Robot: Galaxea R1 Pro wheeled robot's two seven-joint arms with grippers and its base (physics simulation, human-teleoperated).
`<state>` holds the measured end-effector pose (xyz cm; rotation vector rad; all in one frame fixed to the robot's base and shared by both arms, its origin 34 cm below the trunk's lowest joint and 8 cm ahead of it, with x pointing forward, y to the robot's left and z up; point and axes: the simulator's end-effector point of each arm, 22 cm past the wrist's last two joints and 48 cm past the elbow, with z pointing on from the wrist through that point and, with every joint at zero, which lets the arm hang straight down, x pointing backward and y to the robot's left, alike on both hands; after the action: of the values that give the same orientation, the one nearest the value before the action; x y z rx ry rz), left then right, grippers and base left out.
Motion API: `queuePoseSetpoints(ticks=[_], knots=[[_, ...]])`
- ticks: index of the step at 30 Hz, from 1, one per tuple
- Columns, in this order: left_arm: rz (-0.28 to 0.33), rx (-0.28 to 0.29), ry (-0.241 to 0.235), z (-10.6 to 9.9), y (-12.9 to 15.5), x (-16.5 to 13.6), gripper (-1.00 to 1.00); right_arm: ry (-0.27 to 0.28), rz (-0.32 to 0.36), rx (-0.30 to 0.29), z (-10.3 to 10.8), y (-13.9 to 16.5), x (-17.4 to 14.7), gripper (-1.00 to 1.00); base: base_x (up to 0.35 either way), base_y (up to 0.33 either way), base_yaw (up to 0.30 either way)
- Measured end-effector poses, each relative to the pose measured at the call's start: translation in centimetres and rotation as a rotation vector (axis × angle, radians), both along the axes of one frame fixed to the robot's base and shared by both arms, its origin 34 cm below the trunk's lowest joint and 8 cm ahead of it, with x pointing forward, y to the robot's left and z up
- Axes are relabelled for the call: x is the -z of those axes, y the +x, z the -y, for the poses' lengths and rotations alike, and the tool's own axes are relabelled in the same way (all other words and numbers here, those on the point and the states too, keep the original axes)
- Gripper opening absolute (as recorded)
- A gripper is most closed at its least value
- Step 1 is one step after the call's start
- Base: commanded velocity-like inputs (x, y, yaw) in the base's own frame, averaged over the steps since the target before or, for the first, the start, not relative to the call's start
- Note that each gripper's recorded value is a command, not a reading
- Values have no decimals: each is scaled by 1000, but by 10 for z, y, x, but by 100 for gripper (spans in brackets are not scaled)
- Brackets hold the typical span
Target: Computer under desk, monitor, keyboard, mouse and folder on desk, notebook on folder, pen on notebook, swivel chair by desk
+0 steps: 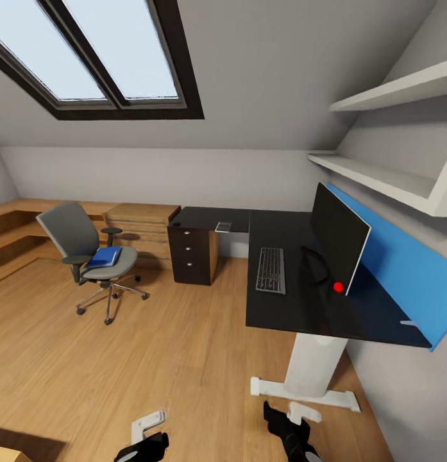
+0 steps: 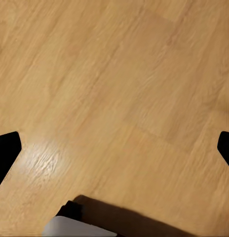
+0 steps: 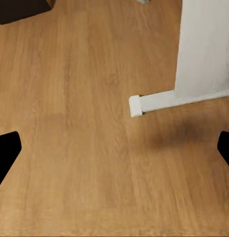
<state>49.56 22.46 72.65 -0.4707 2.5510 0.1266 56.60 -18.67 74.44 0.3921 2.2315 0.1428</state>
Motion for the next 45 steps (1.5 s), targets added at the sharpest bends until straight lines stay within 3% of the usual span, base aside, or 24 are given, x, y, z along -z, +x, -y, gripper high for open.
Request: queuePoseSetpoints(ticks=[4, 6, 10, 13, 35, 36, 45], knots=[[-27, -40, 43, -20, -22, 18, 100, -32, -102, -26, 2, -38, 32, 100, 0, 0, 0], [-46, -57, 99, -36, -45, 35, 100, -48, -169, -33, 5, -66, 53, 100, 0, 0, 0], [-19, -21, 199, -53, -69, 45, 100, -63, -173, -34, 6, -80, 58, 100, 0, 0, 0], [-7, -14, 217, -57, -73, 44, 100, -65, -168, -34, 6, -83, 56, 100, 0, 0, 0], [-2, -2, 227, -59, -83, 37, 100, -67, -125, -29, 10, -83, 40, 100, 4, 5, 0], [0, -1, 226, -59, -83, 36, 100, -51, -134, -53, 4, -88, 44, 100, 113, 132, 0], [0, -1, 227, -59, -83, 37, 100, -54, -208, -67, 4, -118, 64, 100, 197, 215, 0]])
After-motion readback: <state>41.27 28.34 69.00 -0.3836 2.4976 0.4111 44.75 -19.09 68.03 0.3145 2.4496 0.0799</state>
